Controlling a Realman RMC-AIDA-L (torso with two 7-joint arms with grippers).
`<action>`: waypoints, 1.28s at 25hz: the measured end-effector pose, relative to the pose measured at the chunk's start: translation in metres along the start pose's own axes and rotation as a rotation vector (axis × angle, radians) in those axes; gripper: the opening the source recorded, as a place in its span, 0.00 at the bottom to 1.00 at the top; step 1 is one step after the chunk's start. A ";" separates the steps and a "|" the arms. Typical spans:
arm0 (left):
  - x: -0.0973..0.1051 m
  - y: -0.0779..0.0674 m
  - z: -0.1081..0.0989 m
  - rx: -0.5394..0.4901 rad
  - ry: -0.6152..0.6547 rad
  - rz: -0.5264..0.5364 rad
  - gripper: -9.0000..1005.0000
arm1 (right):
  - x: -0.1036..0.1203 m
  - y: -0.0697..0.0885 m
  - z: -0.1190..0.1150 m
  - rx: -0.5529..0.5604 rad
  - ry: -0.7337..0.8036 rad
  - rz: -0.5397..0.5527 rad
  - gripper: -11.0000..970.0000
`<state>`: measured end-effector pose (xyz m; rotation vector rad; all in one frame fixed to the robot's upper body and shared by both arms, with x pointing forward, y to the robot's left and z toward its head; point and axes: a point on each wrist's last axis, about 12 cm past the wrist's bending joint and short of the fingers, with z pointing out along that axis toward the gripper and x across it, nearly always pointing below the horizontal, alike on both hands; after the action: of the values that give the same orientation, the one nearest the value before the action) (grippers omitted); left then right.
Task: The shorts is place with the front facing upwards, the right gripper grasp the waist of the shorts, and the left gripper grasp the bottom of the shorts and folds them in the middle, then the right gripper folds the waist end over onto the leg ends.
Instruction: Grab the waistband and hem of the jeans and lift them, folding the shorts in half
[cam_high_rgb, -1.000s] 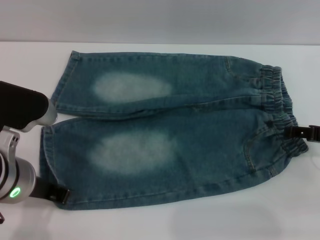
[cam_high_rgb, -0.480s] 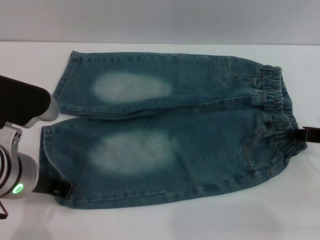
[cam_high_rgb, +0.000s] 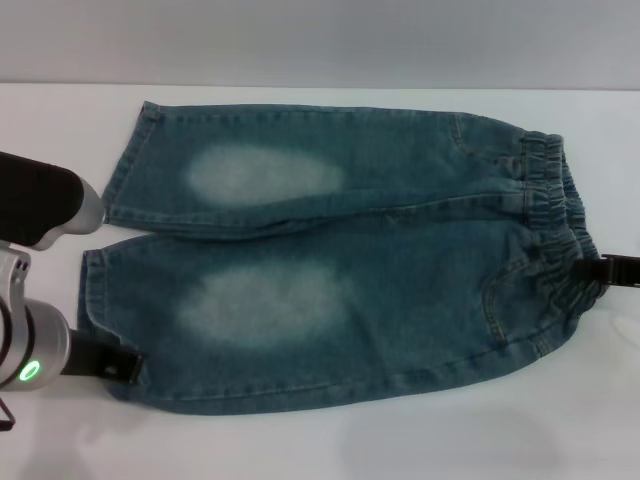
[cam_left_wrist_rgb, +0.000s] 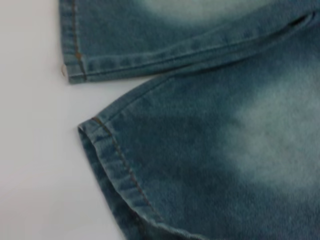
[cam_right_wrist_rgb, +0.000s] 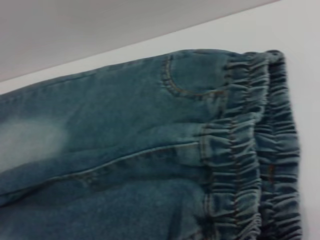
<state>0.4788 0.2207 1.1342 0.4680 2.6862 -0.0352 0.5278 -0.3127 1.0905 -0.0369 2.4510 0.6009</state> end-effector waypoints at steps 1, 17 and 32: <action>0.000 0.000 0.000 0.000 -0.008 -0.003 0.11 | 0.001 0.001 0.001 -0.014 -0.004 0.001 0.05; -0.011 0.012 -0.009 -0.013 -0.286 -0.076 0.12 | 0.005 -0.021 -0.008 -0.199 -0.201 0.160 0.01; -0.018 0.035 -0.008 -0.033 -0.525 -0.210 0.14 | 0.041 -0.063 -0.015 -0.319 -0.556 0.493 0.01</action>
<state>0.5030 0.2483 1.1500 0.1355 2.2011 -0.1515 0.4967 -0.3708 1.0517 0.5466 1.8018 1.0497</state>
